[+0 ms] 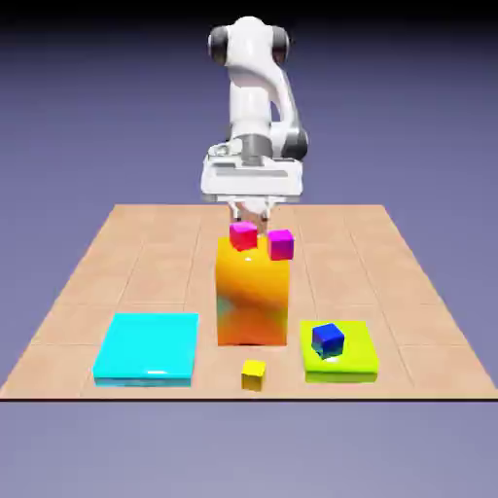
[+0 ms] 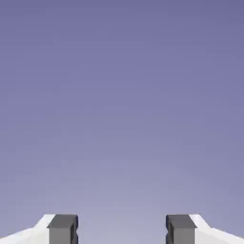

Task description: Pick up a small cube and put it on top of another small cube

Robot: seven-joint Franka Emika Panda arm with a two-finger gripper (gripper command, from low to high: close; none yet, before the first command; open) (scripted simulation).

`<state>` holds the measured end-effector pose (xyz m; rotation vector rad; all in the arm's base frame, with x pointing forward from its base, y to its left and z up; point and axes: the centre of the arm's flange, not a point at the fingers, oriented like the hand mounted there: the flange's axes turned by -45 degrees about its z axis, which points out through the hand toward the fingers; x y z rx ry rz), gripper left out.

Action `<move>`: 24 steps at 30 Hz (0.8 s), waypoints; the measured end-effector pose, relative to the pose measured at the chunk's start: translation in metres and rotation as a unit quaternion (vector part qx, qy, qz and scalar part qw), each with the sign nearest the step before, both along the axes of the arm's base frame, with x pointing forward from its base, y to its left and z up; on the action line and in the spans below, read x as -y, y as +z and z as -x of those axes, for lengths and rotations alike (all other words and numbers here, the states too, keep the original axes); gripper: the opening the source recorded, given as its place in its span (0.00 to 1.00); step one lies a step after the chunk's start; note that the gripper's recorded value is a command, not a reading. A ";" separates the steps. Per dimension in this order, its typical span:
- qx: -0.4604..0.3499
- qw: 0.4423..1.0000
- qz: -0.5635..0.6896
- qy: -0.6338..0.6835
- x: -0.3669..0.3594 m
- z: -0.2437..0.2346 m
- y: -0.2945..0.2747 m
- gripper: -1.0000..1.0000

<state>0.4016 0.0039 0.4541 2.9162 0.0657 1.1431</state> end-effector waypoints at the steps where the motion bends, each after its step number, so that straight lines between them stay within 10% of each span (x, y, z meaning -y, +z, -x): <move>1: -0.021 1.000 -0.003 -0.004 0.001 -0.010 -0.004 0.50; 24: -0.477 0.873 -0.059 -0.081 0.014 -0.179 -0.177 0.50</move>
